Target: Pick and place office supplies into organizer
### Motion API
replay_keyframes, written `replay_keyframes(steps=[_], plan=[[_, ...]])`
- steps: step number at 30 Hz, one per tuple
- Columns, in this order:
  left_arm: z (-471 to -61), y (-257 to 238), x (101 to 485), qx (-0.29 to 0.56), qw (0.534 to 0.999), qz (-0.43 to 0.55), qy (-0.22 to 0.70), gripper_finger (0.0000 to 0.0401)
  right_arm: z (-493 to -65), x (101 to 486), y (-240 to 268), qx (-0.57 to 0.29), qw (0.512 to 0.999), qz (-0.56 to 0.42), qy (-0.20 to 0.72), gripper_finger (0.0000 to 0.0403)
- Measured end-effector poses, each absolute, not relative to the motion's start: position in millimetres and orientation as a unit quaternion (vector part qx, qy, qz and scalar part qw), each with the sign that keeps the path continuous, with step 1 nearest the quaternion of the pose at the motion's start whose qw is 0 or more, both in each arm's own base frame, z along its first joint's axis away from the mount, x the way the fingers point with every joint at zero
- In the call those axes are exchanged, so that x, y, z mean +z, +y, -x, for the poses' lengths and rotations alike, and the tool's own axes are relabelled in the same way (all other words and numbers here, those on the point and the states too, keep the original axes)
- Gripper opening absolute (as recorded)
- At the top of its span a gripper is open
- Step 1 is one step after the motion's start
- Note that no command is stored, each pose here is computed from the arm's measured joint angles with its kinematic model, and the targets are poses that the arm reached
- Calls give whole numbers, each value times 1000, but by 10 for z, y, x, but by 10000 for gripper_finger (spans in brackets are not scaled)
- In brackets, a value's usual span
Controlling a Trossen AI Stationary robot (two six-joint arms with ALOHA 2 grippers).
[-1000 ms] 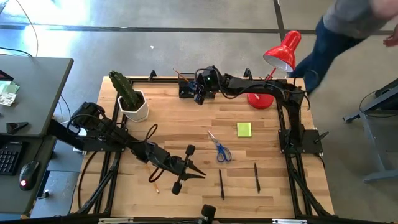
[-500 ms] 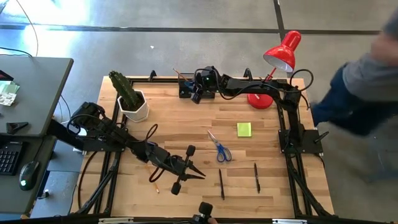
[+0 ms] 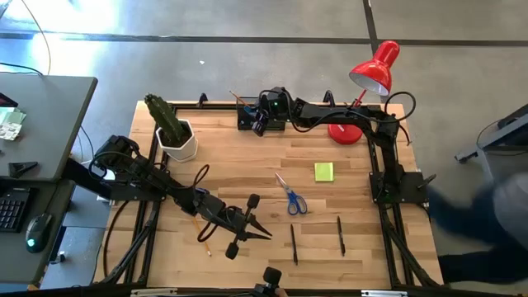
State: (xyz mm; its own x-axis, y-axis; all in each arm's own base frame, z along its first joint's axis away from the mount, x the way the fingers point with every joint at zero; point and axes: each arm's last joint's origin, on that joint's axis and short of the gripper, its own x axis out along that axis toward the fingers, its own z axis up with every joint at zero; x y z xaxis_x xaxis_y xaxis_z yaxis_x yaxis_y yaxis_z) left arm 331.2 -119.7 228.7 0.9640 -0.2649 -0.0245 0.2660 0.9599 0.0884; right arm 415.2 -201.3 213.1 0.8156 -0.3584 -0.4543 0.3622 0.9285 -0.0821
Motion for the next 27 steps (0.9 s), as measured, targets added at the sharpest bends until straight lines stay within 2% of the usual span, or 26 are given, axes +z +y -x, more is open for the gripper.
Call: replay_keyframes(steps=[10, 27], plan=[[-3312, -1197, 2288, -134, 990, -46, 5, 31, -4211, 1918, -2084, -192, 953, -5, 236, 78], [-3288, -1188, 2319, -134, 990, -48, 12, 31, -4160, 1899, -2170, -188, 952, -15, 243, 78]])
